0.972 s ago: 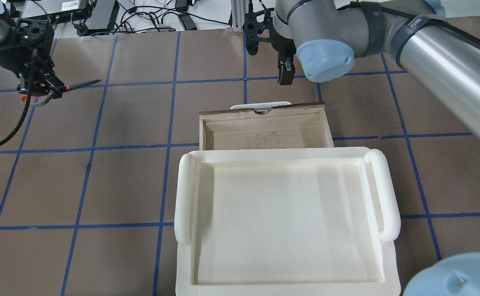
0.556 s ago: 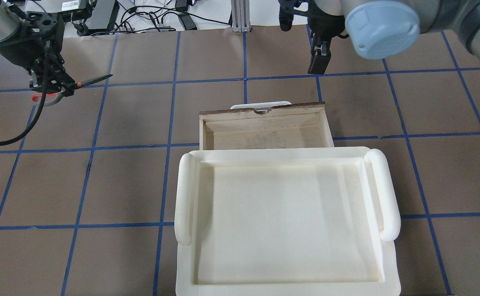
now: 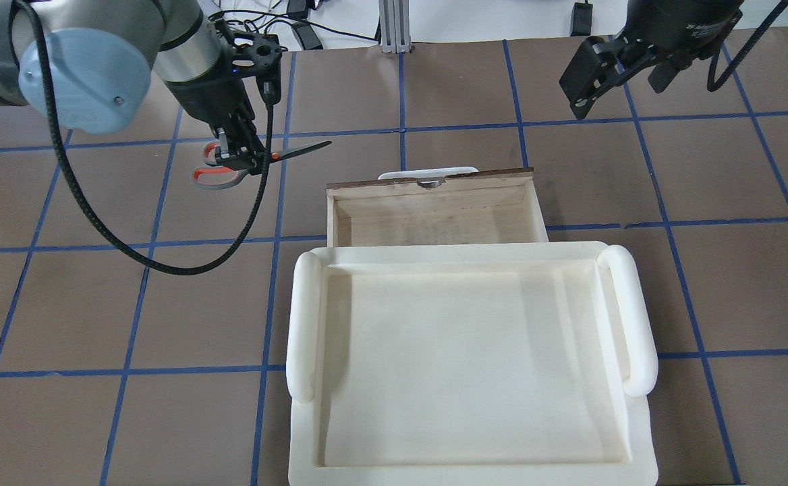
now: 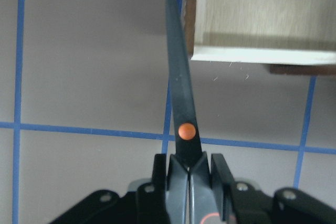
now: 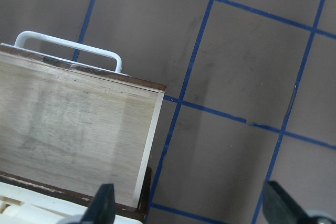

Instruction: Place scissors in drawer with both arms

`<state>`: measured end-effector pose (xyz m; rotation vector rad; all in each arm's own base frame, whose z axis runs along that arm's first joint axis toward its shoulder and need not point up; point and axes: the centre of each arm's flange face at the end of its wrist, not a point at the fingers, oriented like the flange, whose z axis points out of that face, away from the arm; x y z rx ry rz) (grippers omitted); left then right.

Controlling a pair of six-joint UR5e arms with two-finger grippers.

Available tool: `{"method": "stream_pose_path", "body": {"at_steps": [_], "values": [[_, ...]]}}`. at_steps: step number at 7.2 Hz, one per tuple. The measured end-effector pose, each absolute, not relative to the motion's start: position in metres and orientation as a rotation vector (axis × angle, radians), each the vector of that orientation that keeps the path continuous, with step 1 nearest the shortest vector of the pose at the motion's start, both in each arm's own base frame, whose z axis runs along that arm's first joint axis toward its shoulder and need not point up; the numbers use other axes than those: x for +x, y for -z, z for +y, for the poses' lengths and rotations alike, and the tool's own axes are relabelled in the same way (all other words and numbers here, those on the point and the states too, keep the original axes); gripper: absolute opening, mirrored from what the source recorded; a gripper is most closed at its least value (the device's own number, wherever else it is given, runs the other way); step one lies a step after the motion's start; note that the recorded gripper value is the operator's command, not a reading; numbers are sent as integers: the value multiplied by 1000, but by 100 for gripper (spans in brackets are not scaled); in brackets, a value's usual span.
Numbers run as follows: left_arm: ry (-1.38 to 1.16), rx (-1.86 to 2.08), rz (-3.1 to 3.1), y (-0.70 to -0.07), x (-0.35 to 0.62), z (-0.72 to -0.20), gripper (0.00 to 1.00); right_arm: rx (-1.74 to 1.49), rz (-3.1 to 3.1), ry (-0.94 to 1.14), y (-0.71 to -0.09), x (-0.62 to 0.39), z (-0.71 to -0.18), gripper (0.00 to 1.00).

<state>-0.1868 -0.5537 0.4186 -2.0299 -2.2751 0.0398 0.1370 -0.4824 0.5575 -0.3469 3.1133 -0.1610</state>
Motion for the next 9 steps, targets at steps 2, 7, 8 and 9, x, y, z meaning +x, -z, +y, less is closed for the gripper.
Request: {"method": "stream_pose_path", "body": {"at_steps": [2,7,8,9], "values": [[-12,-2060,-2239,-405,-254,-527,11,-115,3102,59,-553,140,-474,100],[-36,-2061,-2224,-358,-346,-491,10,-10,3097,0,-552,141,-467,100],[-53,-2046,-2220,-360,-355,-486,10,32,3098,1,-553,141,-466,100],[-52,-2033,-2221,-358,-362,-482,10,59,3099,2,-553,141,-465,100]]}}
